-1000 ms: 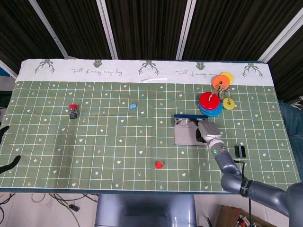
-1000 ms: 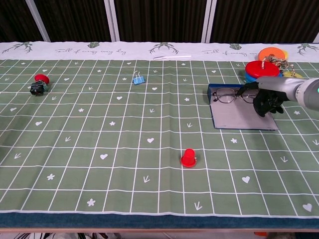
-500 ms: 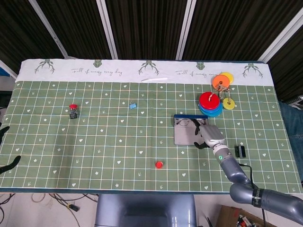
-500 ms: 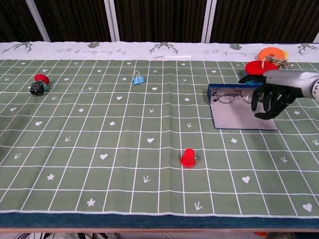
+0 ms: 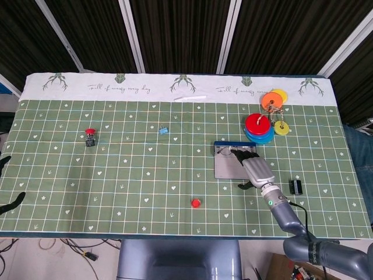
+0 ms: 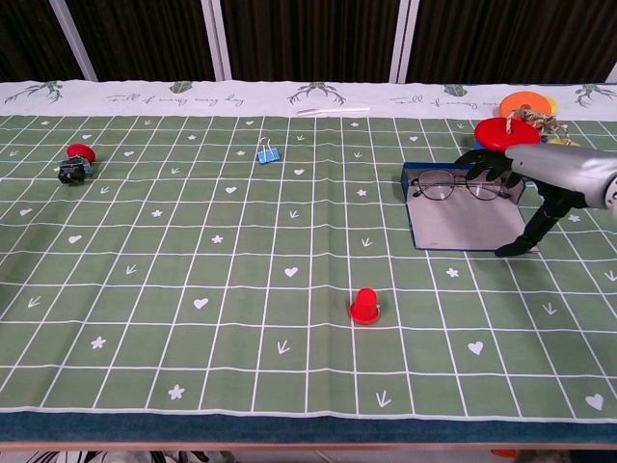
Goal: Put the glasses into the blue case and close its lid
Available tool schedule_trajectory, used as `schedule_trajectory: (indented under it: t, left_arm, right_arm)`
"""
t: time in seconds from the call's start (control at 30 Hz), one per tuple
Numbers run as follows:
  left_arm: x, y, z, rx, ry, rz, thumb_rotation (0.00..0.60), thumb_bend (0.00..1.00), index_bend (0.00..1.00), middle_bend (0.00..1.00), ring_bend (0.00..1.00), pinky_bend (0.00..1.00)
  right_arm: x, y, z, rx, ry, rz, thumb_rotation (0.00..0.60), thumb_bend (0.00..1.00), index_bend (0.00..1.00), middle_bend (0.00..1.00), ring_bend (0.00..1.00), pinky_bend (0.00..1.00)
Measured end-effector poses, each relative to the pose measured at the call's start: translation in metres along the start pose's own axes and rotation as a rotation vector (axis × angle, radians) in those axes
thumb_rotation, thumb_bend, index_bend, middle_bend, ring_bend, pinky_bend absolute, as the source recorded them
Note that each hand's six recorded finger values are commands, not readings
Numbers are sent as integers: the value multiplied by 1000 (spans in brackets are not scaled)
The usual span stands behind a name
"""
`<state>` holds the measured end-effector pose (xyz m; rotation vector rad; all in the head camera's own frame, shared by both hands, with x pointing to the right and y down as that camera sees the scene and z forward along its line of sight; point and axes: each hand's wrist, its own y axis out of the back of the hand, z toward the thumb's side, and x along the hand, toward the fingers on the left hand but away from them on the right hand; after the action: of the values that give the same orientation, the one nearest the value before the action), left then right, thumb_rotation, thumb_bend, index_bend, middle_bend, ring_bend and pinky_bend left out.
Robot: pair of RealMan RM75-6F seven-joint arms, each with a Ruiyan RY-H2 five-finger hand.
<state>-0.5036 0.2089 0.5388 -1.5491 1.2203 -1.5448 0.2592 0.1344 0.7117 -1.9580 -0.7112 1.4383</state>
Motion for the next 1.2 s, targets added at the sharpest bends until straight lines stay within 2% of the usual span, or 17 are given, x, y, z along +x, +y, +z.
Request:
schedule_trajectory:
  t: [0.23, 0.8, 1.2]
  left_arm:
    - [0, -1, -1, 1, 7, -5, 600, 228, 102, 0, 0, 0]
    - [0, 0, -2, 9, 14, -1, 600, 228, 102, 0, 0, 0]
    - [0, 0, -2, 11, 18, 2, 600, 228, 102, 0, 0, 0]
  right_arm:
    - [-8, -6, -1, 27, -5, -38, 600, 211, 166, 254, 209, 209]
    - [-15, -22, -1, 7, -13, -56, 600, 293, 188, 254, 210, 209]
    - [-14, -28, -4, 12, -16, -55, 600, 308, 197, 246, 210, 209]
